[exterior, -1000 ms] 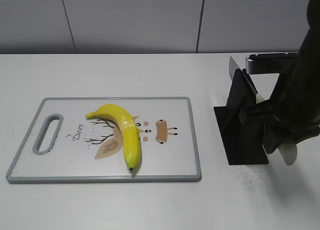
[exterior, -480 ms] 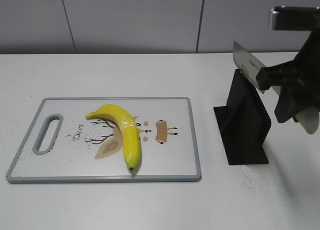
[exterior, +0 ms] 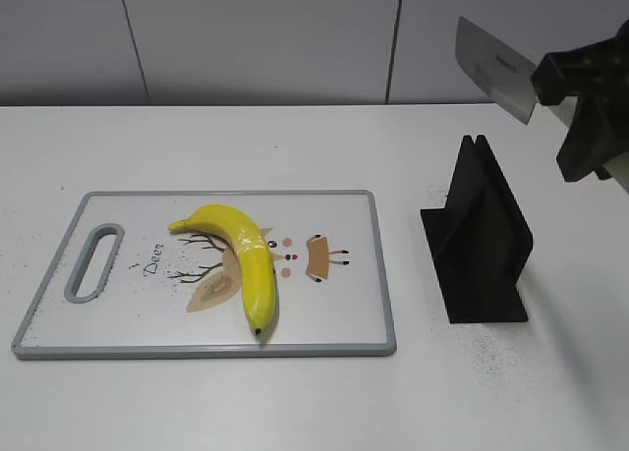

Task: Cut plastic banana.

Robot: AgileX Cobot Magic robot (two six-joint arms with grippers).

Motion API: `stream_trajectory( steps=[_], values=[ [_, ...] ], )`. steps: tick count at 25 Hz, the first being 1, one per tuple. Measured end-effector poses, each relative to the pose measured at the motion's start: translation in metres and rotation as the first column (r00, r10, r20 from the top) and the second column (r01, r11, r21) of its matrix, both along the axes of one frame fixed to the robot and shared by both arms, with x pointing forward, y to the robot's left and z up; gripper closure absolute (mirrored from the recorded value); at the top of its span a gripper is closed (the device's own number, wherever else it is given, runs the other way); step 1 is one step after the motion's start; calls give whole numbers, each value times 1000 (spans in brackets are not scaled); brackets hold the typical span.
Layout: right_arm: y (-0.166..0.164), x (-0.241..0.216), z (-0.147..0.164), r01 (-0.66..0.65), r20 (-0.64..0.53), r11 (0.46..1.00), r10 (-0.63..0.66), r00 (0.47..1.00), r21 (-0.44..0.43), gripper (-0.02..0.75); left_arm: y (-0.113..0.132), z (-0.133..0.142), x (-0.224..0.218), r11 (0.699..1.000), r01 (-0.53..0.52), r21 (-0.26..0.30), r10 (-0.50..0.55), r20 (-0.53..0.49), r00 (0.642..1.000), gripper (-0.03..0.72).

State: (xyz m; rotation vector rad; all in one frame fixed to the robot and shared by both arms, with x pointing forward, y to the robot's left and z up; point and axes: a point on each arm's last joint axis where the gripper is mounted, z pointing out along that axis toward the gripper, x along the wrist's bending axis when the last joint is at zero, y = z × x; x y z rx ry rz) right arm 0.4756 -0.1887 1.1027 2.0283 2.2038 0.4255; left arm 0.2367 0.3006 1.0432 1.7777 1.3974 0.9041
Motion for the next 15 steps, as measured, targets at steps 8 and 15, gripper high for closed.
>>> stream_trajectory(
  steps=[8, 15],
  values=[
    [1, 1, 7, -431, 53, 892, 441, 896, -139, 576, -1, 14, 7, 1000, 14, 22, -14, -9, 1000, 159],
    [12, 19, 14, -659, 68, 722, 684, 727, -211, 576, -10, 40, 55, 988, 123, 92, -116, -77, 990, 159]
  ],
)
